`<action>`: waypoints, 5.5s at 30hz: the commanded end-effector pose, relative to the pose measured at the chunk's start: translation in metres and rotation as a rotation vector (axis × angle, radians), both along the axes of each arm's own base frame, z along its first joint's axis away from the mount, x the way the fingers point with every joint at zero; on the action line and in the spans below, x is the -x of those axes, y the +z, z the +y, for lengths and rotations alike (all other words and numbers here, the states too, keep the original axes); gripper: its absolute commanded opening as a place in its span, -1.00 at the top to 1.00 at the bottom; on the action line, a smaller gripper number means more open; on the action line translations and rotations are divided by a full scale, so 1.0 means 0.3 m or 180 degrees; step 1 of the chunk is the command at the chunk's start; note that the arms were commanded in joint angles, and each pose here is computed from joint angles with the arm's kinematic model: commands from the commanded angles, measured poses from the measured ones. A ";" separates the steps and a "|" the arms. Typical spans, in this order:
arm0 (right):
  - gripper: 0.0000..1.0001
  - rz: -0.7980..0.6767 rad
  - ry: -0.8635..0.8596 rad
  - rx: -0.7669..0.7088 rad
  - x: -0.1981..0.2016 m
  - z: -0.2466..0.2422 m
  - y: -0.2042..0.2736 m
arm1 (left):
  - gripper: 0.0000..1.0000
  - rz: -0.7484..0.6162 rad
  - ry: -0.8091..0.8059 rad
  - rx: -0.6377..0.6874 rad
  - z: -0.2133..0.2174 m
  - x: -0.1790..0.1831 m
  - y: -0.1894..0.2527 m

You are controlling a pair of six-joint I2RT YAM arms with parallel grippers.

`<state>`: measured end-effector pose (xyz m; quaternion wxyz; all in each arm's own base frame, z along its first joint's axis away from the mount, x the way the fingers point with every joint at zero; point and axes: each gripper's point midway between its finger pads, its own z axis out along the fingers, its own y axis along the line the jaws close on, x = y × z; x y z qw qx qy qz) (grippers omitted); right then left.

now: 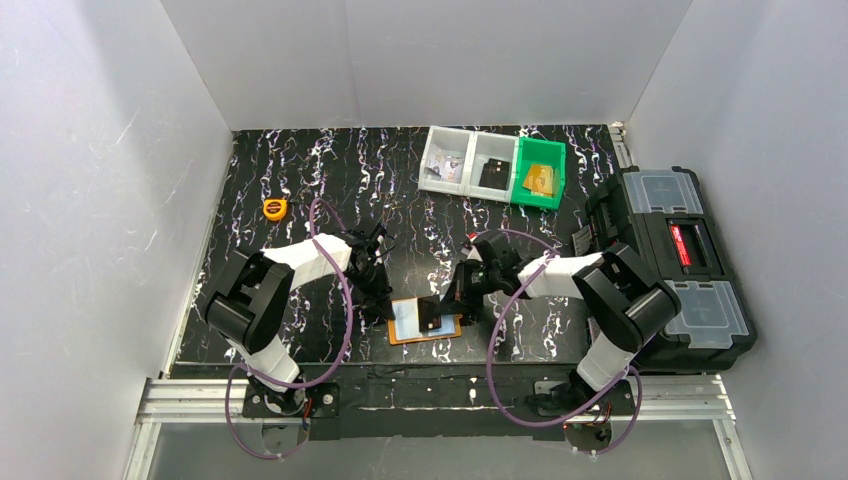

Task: Take the credit cards out of the card holder
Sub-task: Remove the credit card from the card holder, then place the credit card in the storage box.

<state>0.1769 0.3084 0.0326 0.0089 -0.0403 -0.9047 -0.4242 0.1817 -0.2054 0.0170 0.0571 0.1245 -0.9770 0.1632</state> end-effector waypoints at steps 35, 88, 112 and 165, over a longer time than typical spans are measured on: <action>0.97 -0.0388 0.0069 -0.0747 -0.058 -0.030 0.364 | -0.09 -0.0741 -0.0236 0.1089 -0.175 -0.123 0.405; 0.97 -0.0217 -0.0016 -0.1973 -0.093 0.041 0.616 | 0.96 -0.1092 0.0521 0.2756 -0.299 -0.228 0.653; 0.97 -0.1151 -0.0740 0.0069 -0.698 -0.255 0.588 | -0.96 -0.1435 -0.0073 0.1170 -0.075 -0.158 0.652; -0.97 -0.1319 -0.1148 0.0800 -0.884 -0.387 0.637 | -0.96 -0.1406 -0.0204 0.0673 0.011 -0.136 0.603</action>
